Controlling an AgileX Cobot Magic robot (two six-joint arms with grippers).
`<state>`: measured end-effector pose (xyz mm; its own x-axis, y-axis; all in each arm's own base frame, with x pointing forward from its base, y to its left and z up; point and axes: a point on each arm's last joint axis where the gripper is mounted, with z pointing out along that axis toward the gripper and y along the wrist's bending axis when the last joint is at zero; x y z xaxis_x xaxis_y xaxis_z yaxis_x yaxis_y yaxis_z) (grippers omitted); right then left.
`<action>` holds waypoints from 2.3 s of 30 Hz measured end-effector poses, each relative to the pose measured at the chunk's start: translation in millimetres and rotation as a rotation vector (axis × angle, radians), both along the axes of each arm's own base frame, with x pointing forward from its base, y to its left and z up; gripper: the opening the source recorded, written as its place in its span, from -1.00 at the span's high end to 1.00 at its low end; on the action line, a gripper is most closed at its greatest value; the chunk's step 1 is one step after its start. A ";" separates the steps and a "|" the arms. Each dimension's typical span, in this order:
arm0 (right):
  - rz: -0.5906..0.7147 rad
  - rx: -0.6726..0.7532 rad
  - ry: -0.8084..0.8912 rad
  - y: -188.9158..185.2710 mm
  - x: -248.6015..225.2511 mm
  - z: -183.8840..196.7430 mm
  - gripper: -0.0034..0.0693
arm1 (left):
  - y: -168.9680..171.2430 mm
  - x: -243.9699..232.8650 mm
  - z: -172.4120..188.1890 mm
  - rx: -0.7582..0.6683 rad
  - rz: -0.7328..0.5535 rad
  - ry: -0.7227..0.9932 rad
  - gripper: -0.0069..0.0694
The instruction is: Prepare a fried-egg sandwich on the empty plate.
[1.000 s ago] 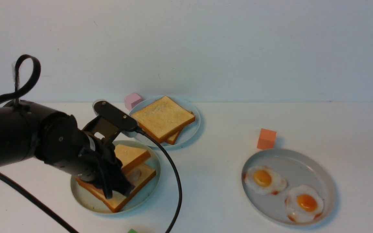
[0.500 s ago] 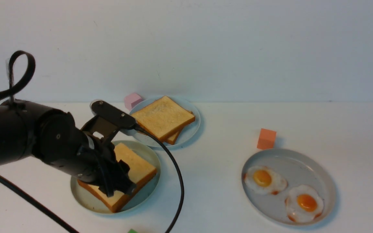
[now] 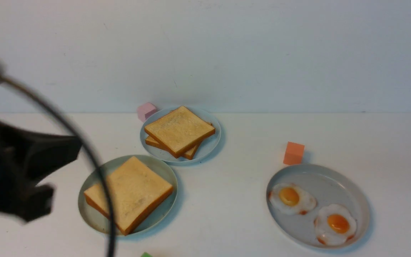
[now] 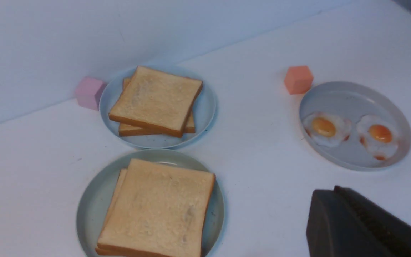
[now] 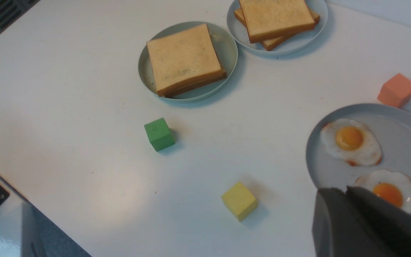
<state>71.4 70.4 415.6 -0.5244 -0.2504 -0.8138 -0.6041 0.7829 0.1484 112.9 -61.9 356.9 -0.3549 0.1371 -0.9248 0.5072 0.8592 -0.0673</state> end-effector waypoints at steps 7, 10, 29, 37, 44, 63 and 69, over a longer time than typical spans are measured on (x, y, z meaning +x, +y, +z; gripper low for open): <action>0.001 0.001 0.001 0.1 -0.1 0.0 0.69 | 24.7 -62.7 -50.6 -0.124 0.007 -0.136 0.85; 0.001 0.001 0.001 0.1 -0.1 0.0 0.68 | 29.4 -75.0 -74.9 -0.193 0.014 -0.179 0.85; -0.148 0.029 0.022 -11.3 7.2 0.3 0.63 | 28.3 -77.7 -138.3 -0.193 0.012 -0.066 0.85; -0.372 0.067 -0.097 -42.2 -4.3 -31.6 0.92 | 27.8 -78.2 -139.2 -0.196 0.005 -0.053 0.85; -0.529 0.023 -0.256 -58.3 -18.2 -163.3 0.94 | 27.7 -78.2 -139.3 -0.196 0.004 -0.052 0.85; -0.587 0.044 -0.301 -61.7 -20.1 -242.1 0.93 | 27.6 -78.5 -139.4 -0.198 0.003 -0.049 0.83; -0.586 0.043 -0.301 -61.7 -20.1 -242.1 0.92 | 27.6 -78.5 -139.4 -0.198 0.003 -0.049 0.83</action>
